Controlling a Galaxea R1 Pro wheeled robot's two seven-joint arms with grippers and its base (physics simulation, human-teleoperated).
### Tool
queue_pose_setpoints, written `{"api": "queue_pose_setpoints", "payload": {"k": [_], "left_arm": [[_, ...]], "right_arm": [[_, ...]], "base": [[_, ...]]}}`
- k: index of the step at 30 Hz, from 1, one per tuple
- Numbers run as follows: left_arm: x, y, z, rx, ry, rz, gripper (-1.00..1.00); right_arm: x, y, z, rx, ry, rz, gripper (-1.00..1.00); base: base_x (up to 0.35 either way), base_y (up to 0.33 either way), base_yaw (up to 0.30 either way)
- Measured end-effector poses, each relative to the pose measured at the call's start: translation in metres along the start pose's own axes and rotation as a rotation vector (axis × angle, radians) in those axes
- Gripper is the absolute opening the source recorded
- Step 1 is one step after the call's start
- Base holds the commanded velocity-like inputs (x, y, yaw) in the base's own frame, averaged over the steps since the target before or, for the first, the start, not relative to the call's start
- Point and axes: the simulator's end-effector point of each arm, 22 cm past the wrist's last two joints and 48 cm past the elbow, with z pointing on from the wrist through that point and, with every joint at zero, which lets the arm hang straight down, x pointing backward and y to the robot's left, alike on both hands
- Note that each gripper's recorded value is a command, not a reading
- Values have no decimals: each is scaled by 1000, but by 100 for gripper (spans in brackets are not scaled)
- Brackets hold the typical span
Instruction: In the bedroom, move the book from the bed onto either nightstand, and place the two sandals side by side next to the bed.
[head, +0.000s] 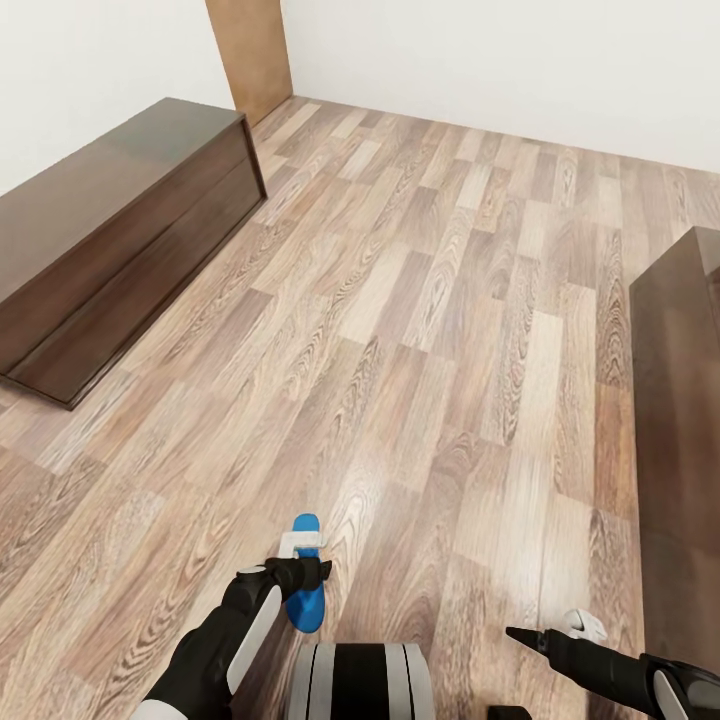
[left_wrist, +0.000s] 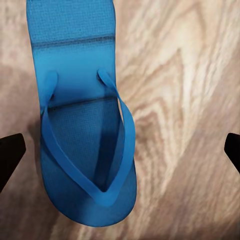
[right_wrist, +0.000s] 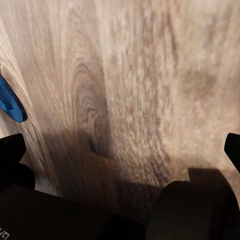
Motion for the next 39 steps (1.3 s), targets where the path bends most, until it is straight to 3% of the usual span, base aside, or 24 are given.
{"api": "queue_pose_setpoints", "payload": {"k": [39], "left_arm": [[29,6,21,-4,64,-13,100]], "right_arm": [[19,-18,13,23,49,37,100]], "base": [[0,0,0]]}}
